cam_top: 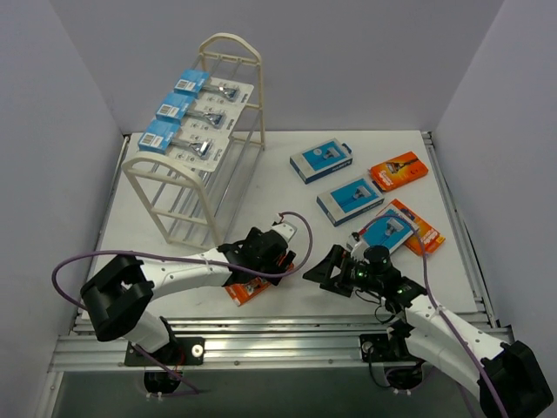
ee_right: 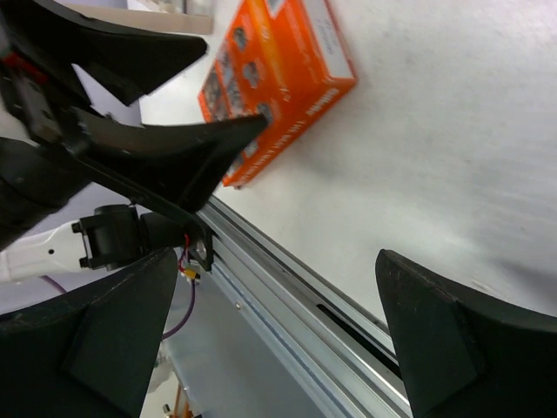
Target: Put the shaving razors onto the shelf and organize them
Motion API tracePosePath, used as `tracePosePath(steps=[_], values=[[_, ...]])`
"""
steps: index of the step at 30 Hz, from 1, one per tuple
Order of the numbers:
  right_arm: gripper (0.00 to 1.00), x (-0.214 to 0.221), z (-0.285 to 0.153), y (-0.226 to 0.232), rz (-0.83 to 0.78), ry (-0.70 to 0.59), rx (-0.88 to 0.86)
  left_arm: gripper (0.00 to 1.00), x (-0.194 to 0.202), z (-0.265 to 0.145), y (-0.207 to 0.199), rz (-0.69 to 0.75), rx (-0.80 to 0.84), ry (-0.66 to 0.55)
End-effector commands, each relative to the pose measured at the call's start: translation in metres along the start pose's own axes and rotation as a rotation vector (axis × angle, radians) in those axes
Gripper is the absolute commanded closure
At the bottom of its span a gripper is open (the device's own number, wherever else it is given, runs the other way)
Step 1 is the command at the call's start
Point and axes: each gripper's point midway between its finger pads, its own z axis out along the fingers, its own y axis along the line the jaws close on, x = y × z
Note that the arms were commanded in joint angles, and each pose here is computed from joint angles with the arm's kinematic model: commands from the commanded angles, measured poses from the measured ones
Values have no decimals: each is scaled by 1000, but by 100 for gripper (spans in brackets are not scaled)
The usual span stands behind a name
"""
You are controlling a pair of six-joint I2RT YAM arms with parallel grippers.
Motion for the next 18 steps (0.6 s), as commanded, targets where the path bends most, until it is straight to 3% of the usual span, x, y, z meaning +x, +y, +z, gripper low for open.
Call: tracePosePath(steps=[1, 8, 18], values=[[7, -2, 1, 3, 11, -21, -45, 6, -32, 1, -5, 14, 26, -82], [7, 2, 4, -1, 8, -4, -59, 6, -20, 23, 3, 37, 2, -29], [7, 6, 7, -17, 21, 1, -44, 6, -18, 25, -15, 7, 147, -37]])
